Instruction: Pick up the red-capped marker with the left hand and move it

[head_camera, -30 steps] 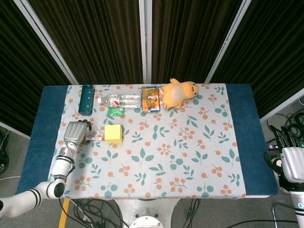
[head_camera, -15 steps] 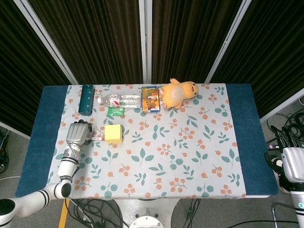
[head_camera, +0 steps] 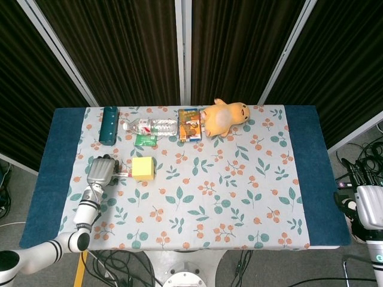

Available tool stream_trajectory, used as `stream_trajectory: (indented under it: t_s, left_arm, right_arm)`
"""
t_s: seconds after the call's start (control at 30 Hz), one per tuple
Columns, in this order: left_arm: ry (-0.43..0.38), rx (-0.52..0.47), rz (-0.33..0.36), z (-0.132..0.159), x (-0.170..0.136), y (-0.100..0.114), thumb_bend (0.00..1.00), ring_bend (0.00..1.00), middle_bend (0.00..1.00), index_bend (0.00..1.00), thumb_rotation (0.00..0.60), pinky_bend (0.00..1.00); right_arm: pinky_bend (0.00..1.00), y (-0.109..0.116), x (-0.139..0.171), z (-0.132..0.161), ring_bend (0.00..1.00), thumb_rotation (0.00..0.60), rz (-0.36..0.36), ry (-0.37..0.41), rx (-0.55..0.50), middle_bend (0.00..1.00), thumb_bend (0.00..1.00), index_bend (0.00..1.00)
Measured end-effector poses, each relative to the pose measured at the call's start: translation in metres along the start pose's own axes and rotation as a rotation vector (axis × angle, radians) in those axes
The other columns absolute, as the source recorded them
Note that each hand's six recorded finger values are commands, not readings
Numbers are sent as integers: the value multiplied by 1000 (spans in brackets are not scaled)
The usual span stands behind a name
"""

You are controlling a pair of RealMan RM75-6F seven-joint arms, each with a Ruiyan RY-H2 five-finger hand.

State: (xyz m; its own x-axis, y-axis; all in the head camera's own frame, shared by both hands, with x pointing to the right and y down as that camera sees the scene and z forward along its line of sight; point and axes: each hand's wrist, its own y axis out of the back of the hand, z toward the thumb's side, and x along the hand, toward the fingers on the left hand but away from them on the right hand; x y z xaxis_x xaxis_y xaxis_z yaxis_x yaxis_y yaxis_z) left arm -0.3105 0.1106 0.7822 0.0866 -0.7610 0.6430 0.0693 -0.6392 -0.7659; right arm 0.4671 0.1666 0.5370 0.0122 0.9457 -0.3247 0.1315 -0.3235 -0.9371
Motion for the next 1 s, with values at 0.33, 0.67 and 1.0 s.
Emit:
stream_trajectory:
  t_s: [0.33,0.67,1.0]
  left_arm:
    - [-15,-5,-17,3,-4,-1,289,273,574,622,600,343]
    - [14,1,13,0,-3,2,301,273,543,552,600,343]
    - [23,36,0,4,0,-2,317,273,522,550,600,343]
  right_arm:
    - [167,0,1,-1,53,600,1,-3,-2,148,301,57]
    - [166,0,1,-3,53,600,3,-11,-3,148,301,57]
    - [166,-1,3,-4,53,600,6,-16,-7,147,301,57]
